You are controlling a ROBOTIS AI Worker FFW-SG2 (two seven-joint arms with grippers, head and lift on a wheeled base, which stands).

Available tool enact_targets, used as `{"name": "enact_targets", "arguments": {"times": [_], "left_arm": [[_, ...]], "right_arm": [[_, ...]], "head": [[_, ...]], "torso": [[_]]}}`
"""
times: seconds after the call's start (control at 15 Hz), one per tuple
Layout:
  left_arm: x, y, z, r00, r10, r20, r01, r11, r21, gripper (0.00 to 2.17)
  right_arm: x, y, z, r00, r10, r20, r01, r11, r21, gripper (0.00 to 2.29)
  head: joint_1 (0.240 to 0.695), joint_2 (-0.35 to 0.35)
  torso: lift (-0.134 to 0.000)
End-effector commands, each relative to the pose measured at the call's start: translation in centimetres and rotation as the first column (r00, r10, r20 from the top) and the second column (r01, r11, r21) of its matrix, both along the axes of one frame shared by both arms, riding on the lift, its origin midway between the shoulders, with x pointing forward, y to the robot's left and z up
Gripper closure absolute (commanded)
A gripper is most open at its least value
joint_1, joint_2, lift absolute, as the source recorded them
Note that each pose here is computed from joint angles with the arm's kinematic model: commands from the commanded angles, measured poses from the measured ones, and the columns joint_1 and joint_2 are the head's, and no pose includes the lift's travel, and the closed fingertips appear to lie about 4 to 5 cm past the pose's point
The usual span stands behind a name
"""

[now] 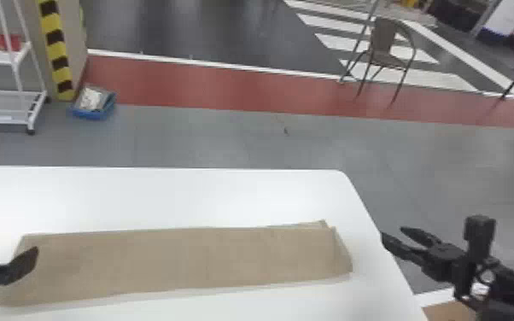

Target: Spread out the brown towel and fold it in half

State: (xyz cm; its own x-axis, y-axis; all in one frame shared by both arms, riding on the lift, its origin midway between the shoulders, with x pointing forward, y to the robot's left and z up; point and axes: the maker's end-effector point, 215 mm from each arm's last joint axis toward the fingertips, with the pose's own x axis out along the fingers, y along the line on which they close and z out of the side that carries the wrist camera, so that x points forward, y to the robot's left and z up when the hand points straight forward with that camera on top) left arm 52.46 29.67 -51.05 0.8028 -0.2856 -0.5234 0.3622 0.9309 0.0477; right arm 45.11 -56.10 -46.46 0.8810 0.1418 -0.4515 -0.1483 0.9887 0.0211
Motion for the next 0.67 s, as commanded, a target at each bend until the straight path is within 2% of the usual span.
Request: {"name": "enact_targets", "arguments": {"times": [0.0,0.2,0.6], "left_arm": [[1.2,1.2,0.0,1.000,0.013,-0.006,-0.013,1.000,0.005,0.14],[1.6,1.8,-0.3,0.999,0.013,-0.034,-0.013,1.000,0.001,0.14],[1.8,2.7,-1.0,0.998,0.018,-0.057,-0.017,1.000,0.008,0.14]], "right_arm": [[1.0,0.6,0.5,1.000,0.025,-0.001,-0.025,1.000,-0.006,0.39],[1.9,0.7,0.6,0.999,0.031,-0.007,-0.031,1.000,0.000,0.39],[2.6,1.9,-0.2,0.994,0.105,-0.026,-0.105,0.994,0.026,0.39]], "head": [[0.695,-0.302],[0.695,-0.269],[0.695,-0.245]], "torso": [[0.000],[0.000],[0.000]]}}
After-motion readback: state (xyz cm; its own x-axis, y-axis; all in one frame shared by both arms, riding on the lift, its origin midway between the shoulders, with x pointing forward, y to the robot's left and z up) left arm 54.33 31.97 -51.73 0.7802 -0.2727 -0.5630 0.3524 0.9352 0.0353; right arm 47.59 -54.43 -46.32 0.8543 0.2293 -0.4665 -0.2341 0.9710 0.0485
